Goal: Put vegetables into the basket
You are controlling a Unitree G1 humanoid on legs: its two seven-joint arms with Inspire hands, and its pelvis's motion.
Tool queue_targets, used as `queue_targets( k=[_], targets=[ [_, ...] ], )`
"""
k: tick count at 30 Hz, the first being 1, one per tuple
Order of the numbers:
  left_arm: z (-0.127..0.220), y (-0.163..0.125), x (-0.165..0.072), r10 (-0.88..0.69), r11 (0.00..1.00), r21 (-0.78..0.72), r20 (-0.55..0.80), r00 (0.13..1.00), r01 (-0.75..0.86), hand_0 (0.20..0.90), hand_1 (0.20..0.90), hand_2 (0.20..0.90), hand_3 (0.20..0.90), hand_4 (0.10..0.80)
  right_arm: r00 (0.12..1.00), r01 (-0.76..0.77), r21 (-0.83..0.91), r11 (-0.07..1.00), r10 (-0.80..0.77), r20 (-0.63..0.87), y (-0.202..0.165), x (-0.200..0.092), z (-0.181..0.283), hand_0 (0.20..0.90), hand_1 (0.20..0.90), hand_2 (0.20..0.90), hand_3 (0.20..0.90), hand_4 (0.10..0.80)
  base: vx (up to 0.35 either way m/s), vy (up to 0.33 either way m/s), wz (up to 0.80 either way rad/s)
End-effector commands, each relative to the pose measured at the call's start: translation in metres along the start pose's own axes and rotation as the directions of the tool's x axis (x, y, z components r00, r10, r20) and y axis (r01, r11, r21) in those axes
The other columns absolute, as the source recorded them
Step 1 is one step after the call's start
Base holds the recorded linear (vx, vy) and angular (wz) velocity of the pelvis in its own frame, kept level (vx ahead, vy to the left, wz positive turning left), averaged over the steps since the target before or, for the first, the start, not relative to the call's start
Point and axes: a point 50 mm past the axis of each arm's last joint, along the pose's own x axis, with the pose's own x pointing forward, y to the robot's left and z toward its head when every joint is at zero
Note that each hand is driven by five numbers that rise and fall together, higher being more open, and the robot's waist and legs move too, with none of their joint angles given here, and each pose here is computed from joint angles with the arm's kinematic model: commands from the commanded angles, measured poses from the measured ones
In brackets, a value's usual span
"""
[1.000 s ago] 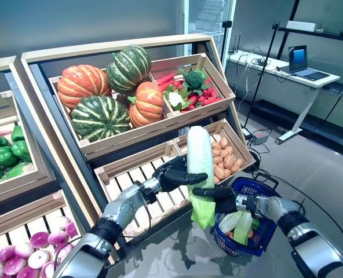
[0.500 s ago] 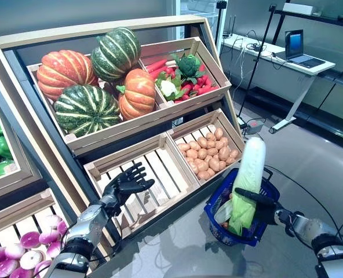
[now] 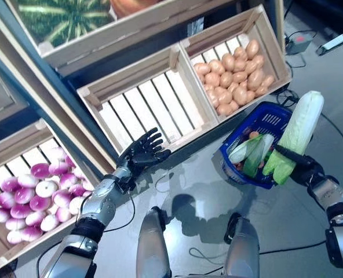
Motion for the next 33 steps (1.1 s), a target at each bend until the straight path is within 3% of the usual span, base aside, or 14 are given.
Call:
queue_targets(
  k=[1,11,12,13,14,25,33],
  targets=[
    [0.041,-0.025,0.011,-0.130,0.991,-0.008,0.179,0.975,0.133,0.900,0.900,0.900,0.900,0.800,0.968,-0.027,0.057,0.998,0.012,0.253,0.019,-0.003,0.063,0.300,0.300,0.300,0.300,0.400,-0.145,0.001,0.29],
    [0.049,-0.043,0.013,-0.198,0.979,-0.010,0.203,0.959,0.204,0.900,0.900,0.900,0.900,0.800,0.956,-0.028,0.037,0.999,0.016,0.293,0.029,-0.006,0.090,0.300,0.300,0.300,0.300,0.400,-0.067,-0.003,0.09],
    [0.048,-0.043,0.013,-0.195,0.979,-0.015,0.199,0.960,0.202,0.900,0.900,0.900,0.900,0.800,0.956,-0.025,0.044,0.999,0.011,0.292,0.030,-0.006,0.093,0.373,0.373,0.373,0.373,0.449,-0.058,-0.011,0.08],
    [0.048,-0.043,0.013,-0.194,0.979,-0.019,0.198,0.961,0.202,0.900,0.900,0.900,0.900,0.800,0.956,-0.016,0.049,0.999,0.001,0.293,0.030,-0.006,0.094,0.674,0.674,0.674,0.674,0.649,-0.047,-0.013,0.07],
    [0.047,-0.042,0.012,-0.193,0.979,-0.025,0.196,0.962,0.201,0.900,0.900,0.900,0.900,0.800,0.954,-0.006,0.074,0.997,-0.016,0.299,0.029,-0.007,0.096,0.900,0.900,0.900,0.900,0.800,-0.032,-0.011,0.05],
    [0.043,-0.043,0.010,-0.206,0.975,-0.039,0.189,0.960,0.217,0.900,0.900,0.900,0.900,0.800,0.949,0.038,0.217,0.975,-0.103,0.297,0.010,-0.011,0.095,0.900,0.900,0.900,0.900,0.800,0.018,-0.002,0.01],
    [0.041,-0.042,0.008,-0.206,0.975,-0.050,0.181,0.962,0.219,0.900,0.900,0.900,0.900,0.800,0.956,0.113,0.226,0.967,-0.168,0.239,-0.004,-0.013,0.088,0.900,0.900,0.900,0.900,0.800,0.040,0.015,-0.05]
  ],
)
